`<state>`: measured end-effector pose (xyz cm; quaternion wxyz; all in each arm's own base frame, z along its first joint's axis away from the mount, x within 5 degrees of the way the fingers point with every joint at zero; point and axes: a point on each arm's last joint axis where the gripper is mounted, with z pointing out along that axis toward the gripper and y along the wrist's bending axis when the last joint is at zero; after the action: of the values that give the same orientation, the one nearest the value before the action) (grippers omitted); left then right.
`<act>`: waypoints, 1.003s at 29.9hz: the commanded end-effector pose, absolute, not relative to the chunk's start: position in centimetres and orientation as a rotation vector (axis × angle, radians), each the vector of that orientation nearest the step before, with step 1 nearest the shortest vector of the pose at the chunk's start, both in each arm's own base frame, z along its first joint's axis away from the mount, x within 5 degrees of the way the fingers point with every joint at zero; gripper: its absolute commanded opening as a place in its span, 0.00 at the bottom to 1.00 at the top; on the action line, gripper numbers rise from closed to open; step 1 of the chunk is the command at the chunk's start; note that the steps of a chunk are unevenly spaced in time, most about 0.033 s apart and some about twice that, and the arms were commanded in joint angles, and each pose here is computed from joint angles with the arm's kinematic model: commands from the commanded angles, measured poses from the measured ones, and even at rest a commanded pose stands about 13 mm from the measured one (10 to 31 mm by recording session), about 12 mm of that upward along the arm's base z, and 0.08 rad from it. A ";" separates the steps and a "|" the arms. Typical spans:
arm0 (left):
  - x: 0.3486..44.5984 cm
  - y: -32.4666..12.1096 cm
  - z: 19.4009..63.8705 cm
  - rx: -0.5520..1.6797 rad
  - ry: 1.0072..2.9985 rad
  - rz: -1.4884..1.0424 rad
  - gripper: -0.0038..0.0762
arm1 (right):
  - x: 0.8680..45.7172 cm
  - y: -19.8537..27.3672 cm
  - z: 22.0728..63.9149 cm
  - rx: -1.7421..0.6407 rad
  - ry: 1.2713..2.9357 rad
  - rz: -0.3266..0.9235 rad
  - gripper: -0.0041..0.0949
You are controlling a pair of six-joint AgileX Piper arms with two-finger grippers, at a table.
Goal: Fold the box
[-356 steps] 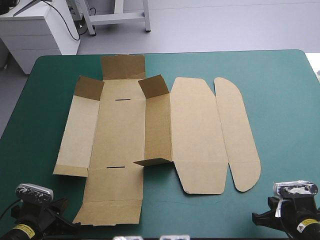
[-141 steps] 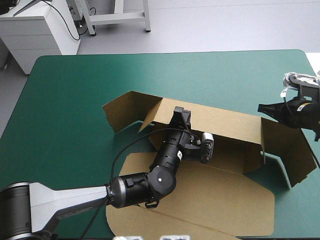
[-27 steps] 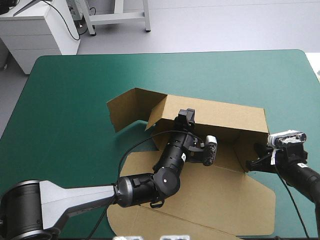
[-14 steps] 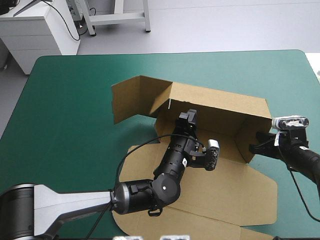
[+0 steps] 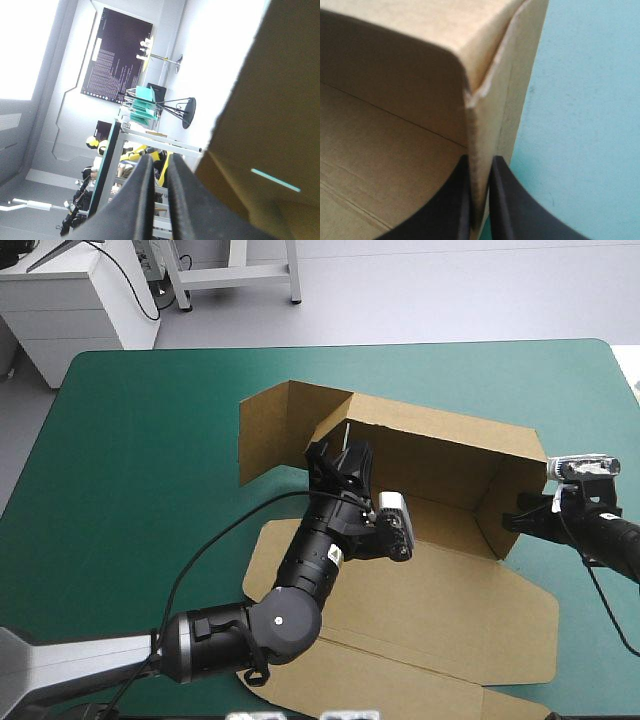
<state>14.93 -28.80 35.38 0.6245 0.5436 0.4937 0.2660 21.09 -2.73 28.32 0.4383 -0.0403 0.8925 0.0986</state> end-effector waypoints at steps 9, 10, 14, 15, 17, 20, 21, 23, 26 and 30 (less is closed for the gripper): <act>18.2 -23.4 45.3 0.834 1.310 0.452 0.05 | 22.8 0.3 34.2 -0.165 2.176 0.226 0.04; 18.8 -22.7 45.8 0.805 1.348 0.447 0.05 | 23.0 0.5 34.4 -0.165 2.199 0.238 0.04; 21.6 -19.0 48.2 0.628 1.499 0.384 0.05 | 23.9 1.9 36.0 -0.220 2.257 0.268 0.04; 22.0 -18.0 48.8 0.595 1.523 0.367 0.05 | 24.2 2.3 36.5 -0.229 2.265 0.280 0.04; 22.6 -16.1 49.7 0.535 1.568 0.348 0.05 | 24.6 3.0 37.7 -0.246 2.269 0.303 0.04; 23.0 -12.9 50.7 0.421 1.640 0.307 0.05 | 25.3 4.1 39.2 -0.286 2.291 0.346 0.04; 23.1 -11.7 50.8 0.369 1.671 0.296 0.05 | 25.5 4.4 39.8 -0.297 2.300 0.359 0.04; 23.3 -9.5 50.9 0.267 1.727 0.267 0.05 | 25.8 5.0 40.5 -0.325 2.325 0.373 0.04; 23.4 -6.6 50.9 0.148 1.792 0.236 0.05 | 26.4 5.6 41.0 -0.352 2.389 0.393 0.04; 23.8 -3.8 50.0 0.064 1.913 0.194 0.05 | 27.2 6.6 39.9 -0.406 2.485 0.423 0.04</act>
<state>24.67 -5.43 48.66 0.5600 0.0427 0.8205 0.1061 27.35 5.86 38.82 0.2867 -0.1445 0.9359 0.1449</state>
